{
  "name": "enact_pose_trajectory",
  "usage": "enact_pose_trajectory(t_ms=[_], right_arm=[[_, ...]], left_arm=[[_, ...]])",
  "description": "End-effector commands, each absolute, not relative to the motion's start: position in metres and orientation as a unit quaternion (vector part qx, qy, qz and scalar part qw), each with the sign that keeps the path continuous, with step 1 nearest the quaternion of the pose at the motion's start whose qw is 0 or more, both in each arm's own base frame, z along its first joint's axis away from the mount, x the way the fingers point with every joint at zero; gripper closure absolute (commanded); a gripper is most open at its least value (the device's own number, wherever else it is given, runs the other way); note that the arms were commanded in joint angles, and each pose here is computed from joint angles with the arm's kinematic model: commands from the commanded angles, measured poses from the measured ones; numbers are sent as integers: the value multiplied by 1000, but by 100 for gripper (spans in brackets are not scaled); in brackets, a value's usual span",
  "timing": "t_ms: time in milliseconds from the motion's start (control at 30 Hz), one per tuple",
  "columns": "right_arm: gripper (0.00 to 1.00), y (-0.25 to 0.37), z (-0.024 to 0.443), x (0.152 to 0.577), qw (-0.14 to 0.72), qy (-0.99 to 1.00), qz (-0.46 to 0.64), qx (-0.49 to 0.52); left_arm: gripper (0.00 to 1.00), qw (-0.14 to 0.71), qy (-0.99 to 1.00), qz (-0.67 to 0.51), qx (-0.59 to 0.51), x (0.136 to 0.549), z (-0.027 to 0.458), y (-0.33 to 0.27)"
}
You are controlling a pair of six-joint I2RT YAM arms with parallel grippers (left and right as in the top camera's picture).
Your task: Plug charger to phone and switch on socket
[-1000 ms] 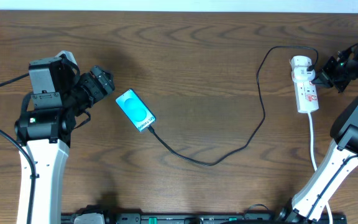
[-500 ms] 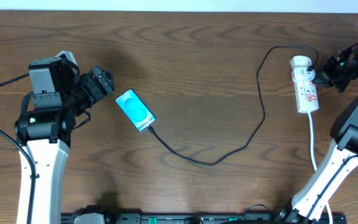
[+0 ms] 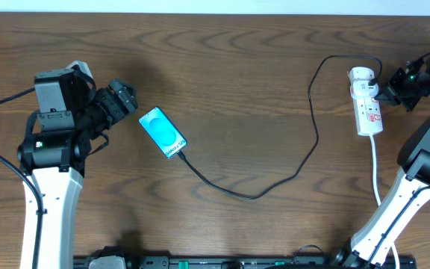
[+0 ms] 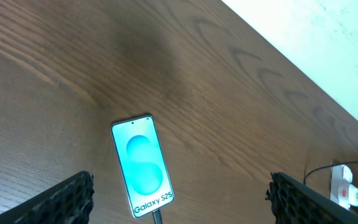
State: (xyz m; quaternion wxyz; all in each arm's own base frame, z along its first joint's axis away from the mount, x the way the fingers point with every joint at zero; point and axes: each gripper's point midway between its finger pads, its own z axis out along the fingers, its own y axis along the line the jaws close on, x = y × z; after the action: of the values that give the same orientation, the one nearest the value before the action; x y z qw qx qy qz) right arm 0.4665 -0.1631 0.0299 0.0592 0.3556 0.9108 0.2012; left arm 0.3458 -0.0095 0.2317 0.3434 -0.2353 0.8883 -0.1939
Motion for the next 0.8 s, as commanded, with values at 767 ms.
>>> enact_pose_trajectory(t_ms=[767], right_arm=[[99, -128, 53, 485, 70, 892, 297, 332]], left_arm=[[10, 345, 891, -183, -232, 346, 230, -6]])
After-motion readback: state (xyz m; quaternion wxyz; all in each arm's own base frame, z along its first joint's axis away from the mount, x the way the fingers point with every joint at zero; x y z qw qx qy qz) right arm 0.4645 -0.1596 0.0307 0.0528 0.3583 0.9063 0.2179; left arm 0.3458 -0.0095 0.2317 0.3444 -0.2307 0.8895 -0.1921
